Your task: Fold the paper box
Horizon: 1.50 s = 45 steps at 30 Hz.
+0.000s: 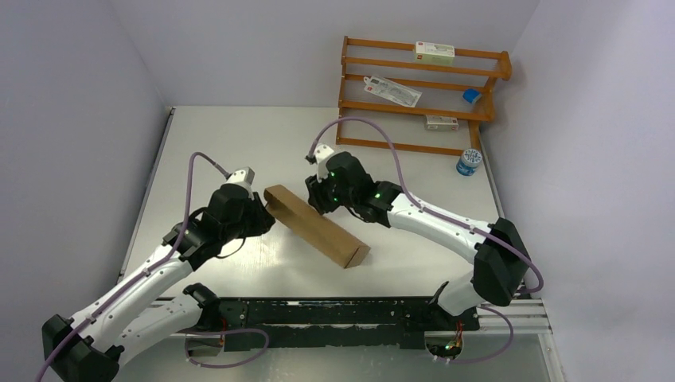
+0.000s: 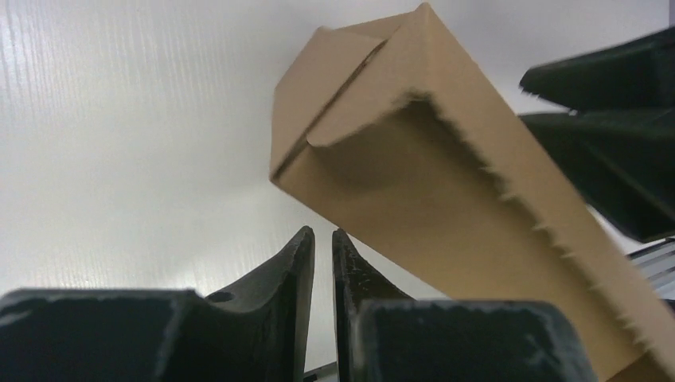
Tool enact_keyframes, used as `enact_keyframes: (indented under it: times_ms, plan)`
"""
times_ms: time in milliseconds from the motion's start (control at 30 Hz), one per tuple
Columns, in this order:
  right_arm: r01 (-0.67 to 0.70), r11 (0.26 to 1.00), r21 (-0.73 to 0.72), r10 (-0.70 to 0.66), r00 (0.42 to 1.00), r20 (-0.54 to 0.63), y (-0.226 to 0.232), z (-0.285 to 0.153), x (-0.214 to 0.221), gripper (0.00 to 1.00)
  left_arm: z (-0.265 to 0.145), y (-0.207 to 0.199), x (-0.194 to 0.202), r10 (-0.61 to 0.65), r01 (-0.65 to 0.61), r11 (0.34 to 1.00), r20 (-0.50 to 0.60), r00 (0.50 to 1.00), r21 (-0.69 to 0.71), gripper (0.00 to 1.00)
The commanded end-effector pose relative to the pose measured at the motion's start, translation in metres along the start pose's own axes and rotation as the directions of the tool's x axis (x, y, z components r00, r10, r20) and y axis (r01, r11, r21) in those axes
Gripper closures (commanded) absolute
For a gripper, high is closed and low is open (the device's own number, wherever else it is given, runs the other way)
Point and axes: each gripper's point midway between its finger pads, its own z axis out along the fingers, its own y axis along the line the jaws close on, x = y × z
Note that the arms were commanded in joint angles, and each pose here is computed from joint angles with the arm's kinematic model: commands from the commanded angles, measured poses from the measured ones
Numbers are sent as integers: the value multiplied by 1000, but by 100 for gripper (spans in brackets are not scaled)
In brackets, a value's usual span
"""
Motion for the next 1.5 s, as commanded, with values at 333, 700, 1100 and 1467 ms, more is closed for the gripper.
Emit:
enact_keyframes:
  times_ms: [333, 700, 1100, 1467]
  plan:
    - [-23, 987, 161, -1, 989, 151, -29, -50, -52, 44, -6, -10, -43, 83, -82, 996, 134, 987, -18, 71]
    - [-155, 943, 295, 166, 986, -12, -51, -45, 27, 33, 2, 14, -19, -3, 13, 996, 103, 995, -91, 54]
    - [-425, 823, 376, 458, 889, 1, -84, -31, 92, 28, 65, 18, 7, -147, 149, 986, -37, 988, 71, 19]
    - [-477, 843, 249, 502, 864, -43, -99, 15, 97, 35, 87, 12, 39, -239, 286, 921, -199, 951, 264, 30]
